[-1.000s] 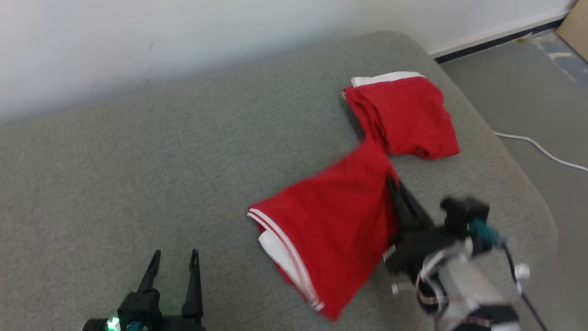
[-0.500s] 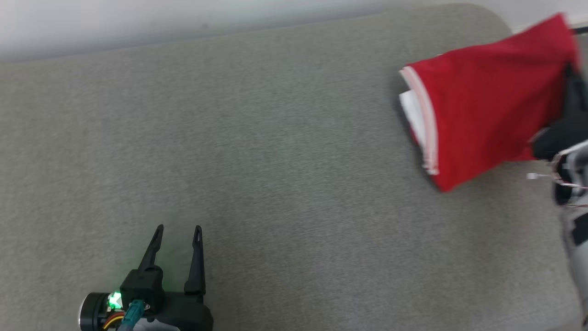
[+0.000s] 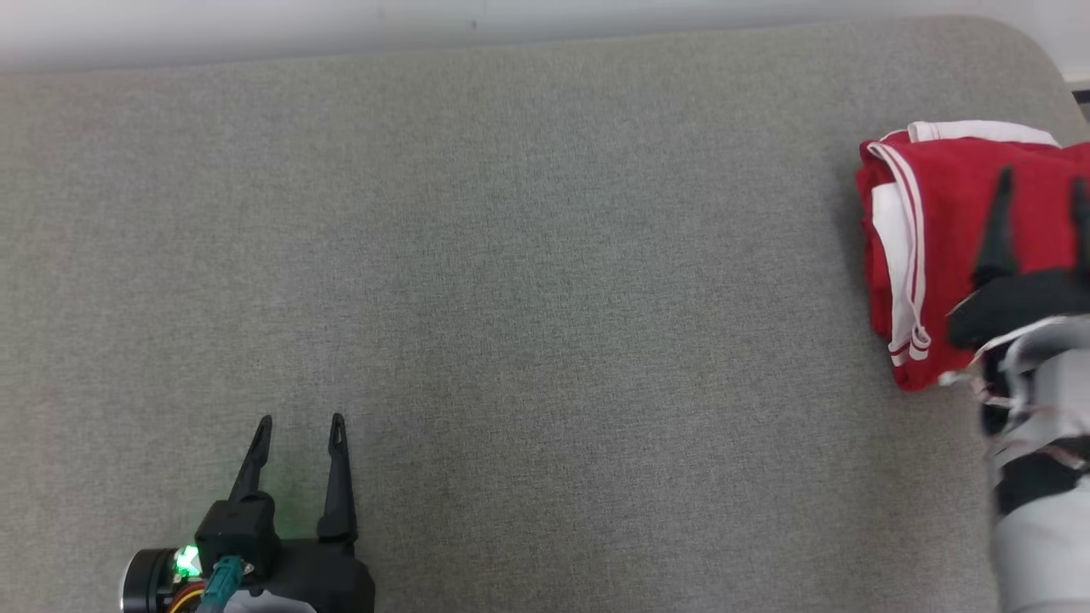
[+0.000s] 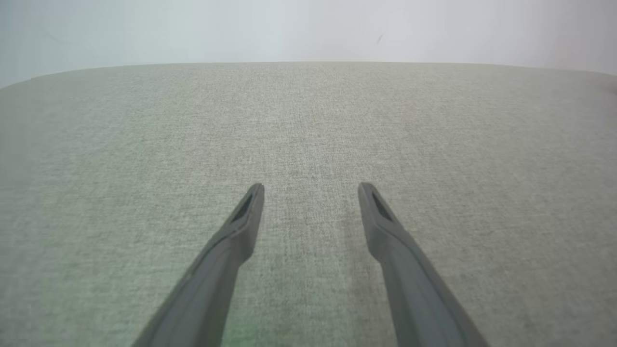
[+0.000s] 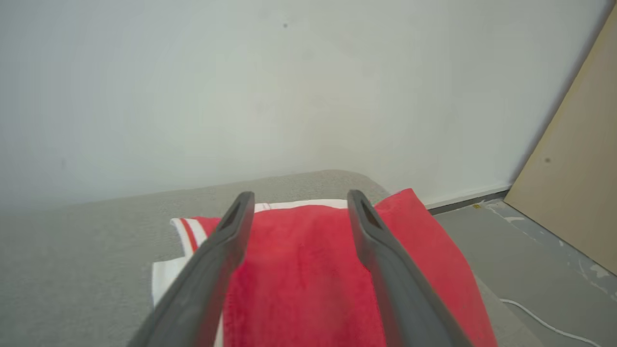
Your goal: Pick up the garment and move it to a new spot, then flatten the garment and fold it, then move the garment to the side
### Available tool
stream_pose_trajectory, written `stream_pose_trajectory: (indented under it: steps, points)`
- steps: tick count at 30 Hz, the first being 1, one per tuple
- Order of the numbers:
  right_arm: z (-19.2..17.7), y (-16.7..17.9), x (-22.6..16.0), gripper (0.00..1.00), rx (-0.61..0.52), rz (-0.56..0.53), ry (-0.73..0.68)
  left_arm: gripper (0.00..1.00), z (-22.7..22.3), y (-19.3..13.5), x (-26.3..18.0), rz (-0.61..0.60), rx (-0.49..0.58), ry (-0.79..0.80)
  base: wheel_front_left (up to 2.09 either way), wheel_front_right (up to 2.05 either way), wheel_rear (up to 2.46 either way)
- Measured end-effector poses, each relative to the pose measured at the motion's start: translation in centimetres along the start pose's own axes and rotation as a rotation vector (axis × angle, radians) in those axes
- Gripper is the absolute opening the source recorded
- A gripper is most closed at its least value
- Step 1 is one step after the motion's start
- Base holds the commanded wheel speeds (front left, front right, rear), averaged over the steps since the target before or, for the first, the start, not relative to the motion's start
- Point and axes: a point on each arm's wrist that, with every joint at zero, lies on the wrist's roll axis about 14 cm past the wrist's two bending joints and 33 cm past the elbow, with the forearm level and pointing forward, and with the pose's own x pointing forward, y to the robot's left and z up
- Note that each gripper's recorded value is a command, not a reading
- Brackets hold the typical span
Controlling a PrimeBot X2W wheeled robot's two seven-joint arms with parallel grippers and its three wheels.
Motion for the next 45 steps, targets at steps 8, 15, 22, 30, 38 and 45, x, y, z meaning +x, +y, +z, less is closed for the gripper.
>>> stream_pose_trajectory:
  steps: [8,15,22,30,38,45]
  points:
    - [-1.0,6.8,-5.5,1.0,0.066,0.173,-0.021,1.0,1.5,2.4,-1.9,0.089,-0.001,-0.035,0.0,0.0,0.0]
    - [-2.5,10.4,-10.1,1.0,0.11,0.283,0.014,1.0,2.2,3.4,-4.0,0.126,-0.005,-0.051,0.0,0.0,0.0]
    - [-4.0,11.6,-14.1,1.0,0.143,0.333,0.06,1.0,2.8,4.0,-6.7,0.153,-0.008,-0.071,0.0,0.0,0.0]
    - [-2.4,13.5,-15.6,1.0,0.165,0.401,0.018,1.0,4.0,4.7,-9.1,0.175,-0.018,-0.115,0.0,0.0,0.0]
    - [-0.7,16.1,-16.2,1.0,0.147,0.486,-0.032,1.0,3.6,4.1,-9.9,0.129,0.009,-0.106,0.0,0.0,0.0]
    - [-0.7,16.7,-16.9,1.0,0.148,0.509,-0.03,1.0,3.8,4.4,-10.4,0.128,0.011,-0.113,0.0,0.0,0.0]
